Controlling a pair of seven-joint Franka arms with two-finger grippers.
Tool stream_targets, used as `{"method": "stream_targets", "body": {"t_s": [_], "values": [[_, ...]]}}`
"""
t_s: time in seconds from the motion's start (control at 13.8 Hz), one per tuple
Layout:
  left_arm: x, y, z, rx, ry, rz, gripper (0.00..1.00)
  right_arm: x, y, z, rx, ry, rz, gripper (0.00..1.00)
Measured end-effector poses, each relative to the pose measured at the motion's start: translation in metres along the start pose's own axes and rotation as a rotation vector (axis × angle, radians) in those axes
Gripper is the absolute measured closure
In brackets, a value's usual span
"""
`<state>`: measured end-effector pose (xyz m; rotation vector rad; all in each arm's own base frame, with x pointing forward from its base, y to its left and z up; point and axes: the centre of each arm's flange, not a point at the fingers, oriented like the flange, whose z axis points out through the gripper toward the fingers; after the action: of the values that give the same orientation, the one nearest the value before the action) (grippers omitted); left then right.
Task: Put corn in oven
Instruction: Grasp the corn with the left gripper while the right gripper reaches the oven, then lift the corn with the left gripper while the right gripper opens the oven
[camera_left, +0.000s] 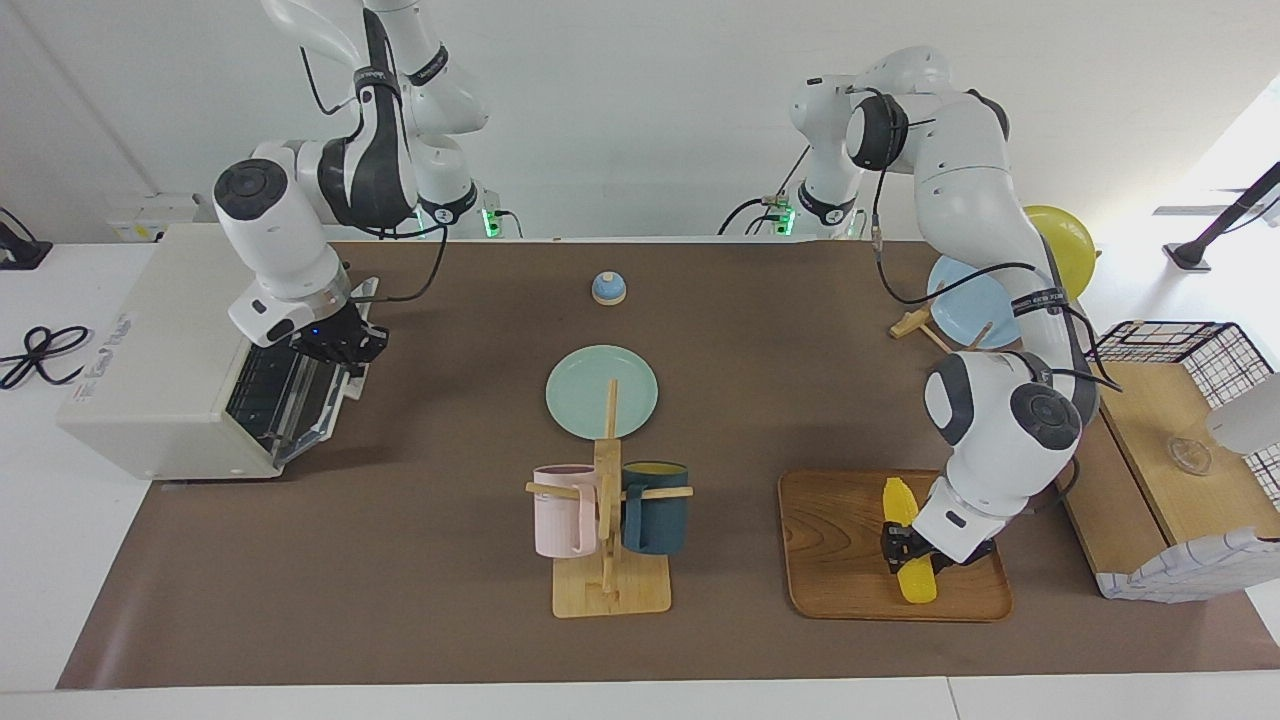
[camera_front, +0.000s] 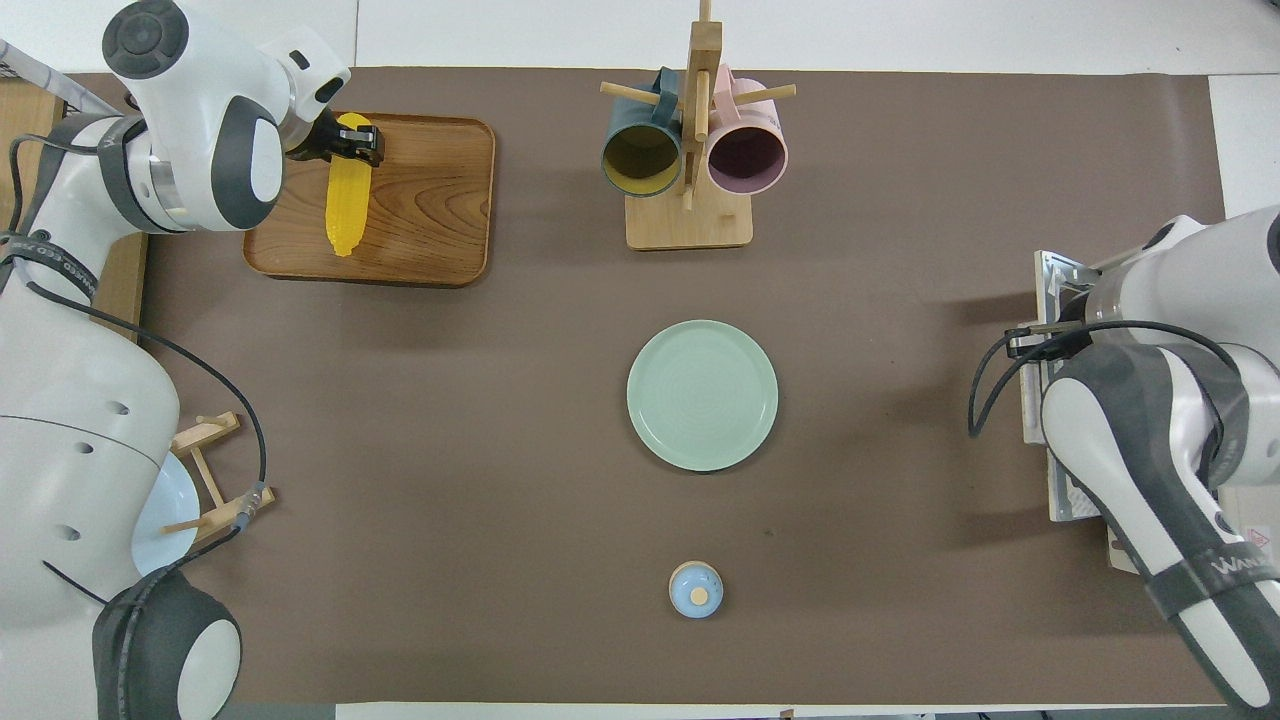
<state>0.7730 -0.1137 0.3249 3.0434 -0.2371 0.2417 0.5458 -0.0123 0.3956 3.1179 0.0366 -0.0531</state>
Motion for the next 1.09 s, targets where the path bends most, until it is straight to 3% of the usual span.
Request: {"method": "stream_targets", "body": {"t_s": [0.14, 0.29, 0.51, 0.72, 0.87, 1.09], "values": [[-0.003, 0.01, -0.037, -0.057, -0.037, -0.057, 0.47, 0.001, -0.007, 0.023, 0.03, 0.021, 0.011, 0.99], [-0.013, 0.04, -0.101, -0.08, -0.066, -0.143, 0.47, -0.001, -0.01, 0.035, 0.043, 0.041, 0.018, 0.99], [-0.074, 0.15, -0.169, -0.084, -0.116, -0.221, 0.47, -0.002, -0.012, 0.046, 0.055, 0.049, 0.028, 0.99], [-0.149, 0.273, -0.169, -0.088, -0.13, -0.236, 0.47, 0.001, -0.013, 0.069, 0.078, 0.035, 0.064, 0.99], [-0.192, 0.336, -0.143, -0.125, -0.079, -0.212, 0.47, 0.004, -0.013, 0.087, 0.094, 0.024, 0.089, 0.99], [-0.237, 0.387, -0.087, -0.149, -0.057, -0.172, 0.47, 0.007, -0.028, 0.091, 0.096, 0.024, 0.092, 0.99]]}}
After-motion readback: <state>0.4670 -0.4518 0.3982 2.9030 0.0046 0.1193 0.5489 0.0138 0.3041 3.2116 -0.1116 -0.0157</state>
